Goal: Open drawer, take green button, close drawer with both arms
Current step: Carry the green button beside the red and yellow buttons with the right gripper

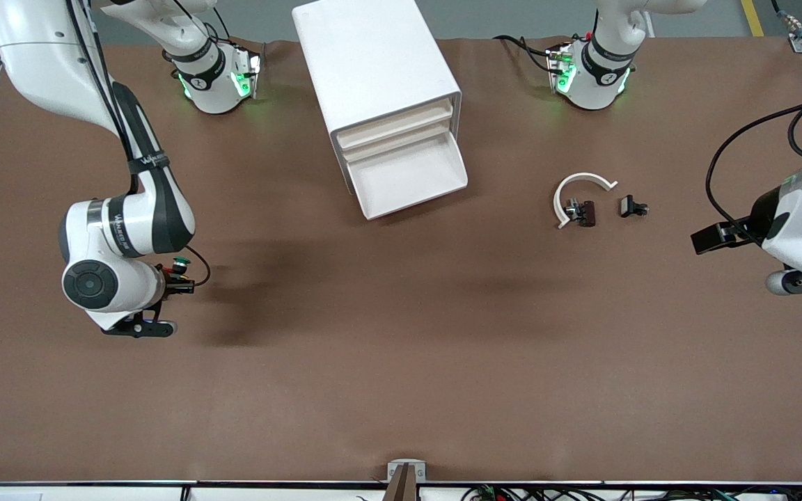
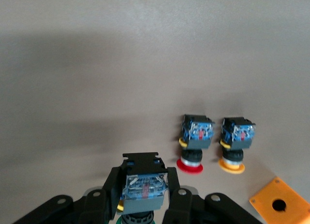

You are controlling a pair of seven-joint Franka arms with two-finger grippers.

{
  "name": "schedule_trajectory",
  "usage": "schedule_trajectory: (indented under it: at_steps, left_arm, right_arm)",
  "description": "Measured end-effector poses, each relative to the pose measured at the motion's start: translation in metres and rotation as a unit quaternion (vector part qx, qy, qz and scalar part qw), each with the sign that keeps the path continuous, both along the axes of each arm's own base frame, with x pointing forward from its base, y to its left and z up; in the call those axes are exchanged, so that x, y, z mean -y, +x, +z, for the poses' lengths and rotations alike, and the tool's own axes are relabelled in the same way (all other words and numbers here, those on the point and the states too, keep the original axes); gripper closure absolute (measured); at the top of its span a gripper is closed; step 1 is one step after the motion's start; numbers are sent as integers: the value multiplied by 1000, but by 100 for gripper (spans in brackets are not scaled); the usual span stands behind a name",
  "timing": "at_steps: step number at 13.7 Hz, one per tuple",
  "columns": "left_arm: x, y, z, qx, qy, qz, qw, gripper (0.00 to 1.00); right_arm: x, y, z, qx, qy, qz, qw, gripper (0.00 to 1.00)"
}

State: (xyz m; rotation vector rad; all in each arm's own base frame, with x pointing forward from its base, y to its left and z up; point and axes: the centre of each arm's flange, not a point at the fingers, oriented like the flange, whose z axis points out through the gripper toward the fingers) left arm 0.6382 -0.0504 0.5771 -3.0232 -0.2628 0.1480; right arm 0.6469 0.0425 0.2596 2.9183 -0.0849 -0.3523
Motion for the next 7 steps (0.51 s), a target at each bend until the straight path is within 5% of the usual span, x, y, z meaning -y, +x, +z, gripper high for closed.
schedule_trajectory:
  at_steps: [7]
  left_arm:
    - [10,4,-20,-14,1,-7,1000,0]
  right_arm:
    - [17,-1,-52,-16,4,-8,1000,58]
